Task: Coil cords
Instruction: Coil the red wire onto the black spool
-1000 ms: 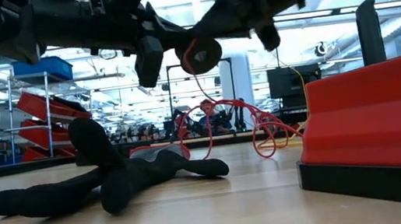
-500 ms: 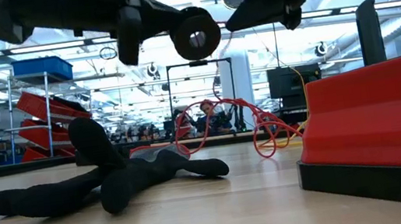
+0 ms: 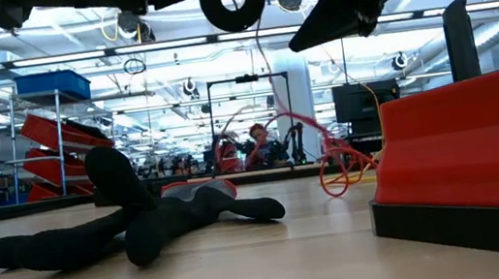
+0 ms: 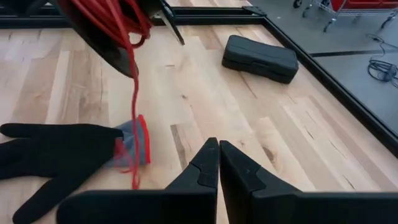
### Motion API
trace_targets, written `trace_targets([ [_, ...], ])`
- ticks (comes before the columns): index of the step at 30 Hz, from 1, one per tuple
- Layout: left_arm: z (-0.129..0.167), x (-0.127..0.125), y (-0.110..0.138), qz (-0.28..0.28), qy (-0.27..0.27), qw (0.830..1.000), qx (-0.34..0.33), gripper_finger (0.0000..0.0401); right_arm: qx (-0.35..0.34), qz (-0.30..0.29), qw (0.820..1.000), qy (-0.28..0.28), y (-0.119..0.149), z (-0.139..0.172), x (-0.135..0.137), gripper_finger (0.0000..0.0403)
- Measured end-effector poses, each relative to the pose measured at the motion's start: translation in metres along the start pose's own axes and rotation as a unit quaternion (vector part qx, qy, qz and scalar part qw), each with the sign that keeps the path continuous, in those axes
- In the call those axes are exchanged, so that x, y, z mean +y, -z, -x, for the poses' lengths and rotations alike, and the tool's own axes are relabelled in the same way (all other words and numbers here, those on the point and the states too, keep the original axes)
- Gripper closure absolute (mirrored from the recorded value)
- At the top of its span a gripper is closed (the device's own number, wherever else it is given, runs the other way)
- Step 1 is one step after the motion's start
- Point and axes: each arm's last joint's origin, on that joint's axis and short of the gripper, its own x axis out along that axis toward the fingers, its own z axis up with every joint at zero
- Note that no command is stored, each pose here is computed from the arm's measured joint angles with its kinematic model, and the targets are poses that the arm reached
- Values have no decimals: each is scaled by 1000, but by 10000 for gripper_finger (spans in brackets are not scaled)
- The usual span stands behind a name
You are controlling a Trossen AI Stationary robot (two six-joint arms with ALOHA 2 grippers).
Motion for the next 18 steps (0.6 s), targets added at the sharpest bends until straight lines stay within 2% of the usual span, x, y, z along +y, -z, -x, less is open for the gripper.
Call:
trace_targets([
  [5, 1, 6, 0, 4, -2, 1000, 6, 401, 4, -1, 1000, -11, 2, 1, 5, 396],
  [14, 2, 8, -2, 6, -3, 1000, 2, 401, 48, 4, 998, -29, 32, -25, 30, 323],
  [18, 3, 8, -2, 5, -2, 1000, 4, 401, 76, 15, 997, -28, 49, -35, 39, 306],
])
